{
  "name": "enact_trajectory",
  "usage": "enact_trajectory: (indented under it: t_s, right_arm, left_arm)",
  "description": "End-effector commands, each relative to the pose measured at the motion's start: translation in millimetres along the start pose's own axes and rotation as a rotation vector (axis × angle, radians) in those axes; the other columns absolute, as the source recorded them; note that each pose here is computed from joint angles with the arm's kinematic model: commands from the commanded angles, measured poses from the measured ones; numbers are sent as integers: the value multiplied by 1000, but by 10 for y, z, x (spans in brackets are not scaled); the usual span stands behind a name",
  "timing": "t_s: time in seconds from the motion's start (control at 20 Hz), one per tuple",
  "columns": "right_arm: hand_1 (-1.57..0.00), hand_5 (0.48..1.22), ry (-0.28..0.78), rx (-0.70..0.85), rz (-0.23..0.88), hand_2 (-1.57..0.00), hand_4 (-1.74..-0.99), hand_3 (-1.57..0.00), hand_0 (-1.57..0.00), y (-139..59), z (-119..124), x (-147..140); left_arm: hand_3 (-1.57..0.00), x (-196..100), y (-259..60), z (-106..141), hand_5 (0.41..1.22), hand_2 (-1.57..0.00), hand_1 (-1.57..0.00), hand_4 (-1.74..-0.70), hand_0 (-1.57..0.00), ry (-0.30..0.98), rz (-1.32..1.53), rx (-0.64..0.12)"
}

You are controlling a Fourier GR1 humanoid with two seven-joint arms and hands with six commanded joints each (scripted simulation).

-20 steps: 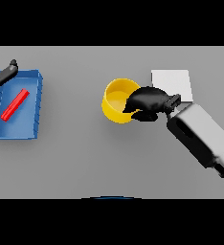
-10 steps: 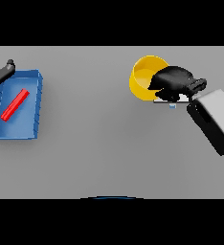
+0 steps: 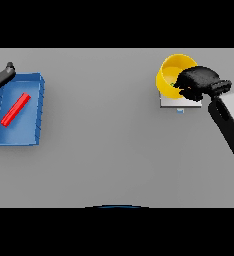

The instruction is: Pick up the red beaker and tilt it to pour out 1 green nut into yellow bowl. Pick up the yellow bowl and place it on the metallic measuring scale.

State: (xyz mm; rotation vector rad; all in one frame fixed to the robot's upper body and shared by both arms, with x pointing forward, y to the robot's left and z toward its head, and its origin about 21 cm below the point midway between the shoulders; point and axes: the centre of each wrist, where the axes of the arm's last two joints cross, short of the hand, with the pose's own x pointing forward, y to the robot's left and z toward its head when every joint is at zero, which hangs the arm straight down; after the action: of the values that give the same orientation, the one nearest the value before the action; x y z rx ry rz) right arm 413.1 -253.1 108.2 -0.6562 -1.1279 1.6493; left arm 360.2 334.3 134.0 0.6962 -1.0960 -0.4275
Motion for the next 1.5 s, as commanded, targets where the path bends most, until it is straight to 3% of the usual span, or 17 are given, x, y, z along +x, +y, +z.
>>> enact_trajectory:
  t_s: [0.0, 0.4, 0.55, 0.6, 0.65, 0.7, 0.9, 1.15, 1.45]
  right_arm:
    - [-1408, 1221, 8, -2, 1, -1483, -1729, -1507, -1526, -2, -16, -19]
    - [-1205, 1221, 60, 37, -11, -1322, -1730, -1560, -1392, 124, -54, -236]
    - [-1230, 1221, 52, 32, -25, -1402, -1728, -1536, -1417, 124, -71, -224]
    - [-1181, 1221, 55, 38, -38, -1293, -1670, -1543, -1404, 139, -87, -215]
    - [-1150, 1221, 67, 47, -47, -1182, -1644, -1387, -1410, 138, -112, -210]
    - [-1039, 1155, 75, 55, -54, -1042, -1621, -1237, -1325, 97, -95, -240]
    - [-599, 955, 90, 75, -94, -589, -1550, -794, -825, 74, -99, -204]
    - [-223, 848, 104, 104, -88, -297, -1487, -509, -297, 78, -95, -229]
    - [-58, 804, 106, 122, -54, -93, -1424, -297, -77, 121, -80, -285]
  left_arm:
    - [1, -6, -8, 1, 771, 1, 1, -831, 1, 14, -4, 3]
    - [1, 14, -21, 7, 786, 1, 1, -839, 1, 29, -17, -1]
    - [1, -21, 9, -29, 771, 1, 1, -840, 1, 34, -9, 2]
    - [1, -9, 4, -44, 772, 1, 1, -841, 1, 29, -8, 0]
    - [1, 19, 17, -39, 773, 1, 1, -843, 1, 21, -4, -2]
    - [1, 13, 4, -44, 775, 1, 1, -844, 1, 20, -4, 2]
    - [1, -9, -22, -37, 765, 1, 1, -850, 1, 15, -3, -11]
    - [1, 34, -6, -20, 772, 1, 1, -853, 1, 13, -3, -3]
    - [1, 36, 15, 11, 771, 1, 1, -855, 1, 11, 2, 6]
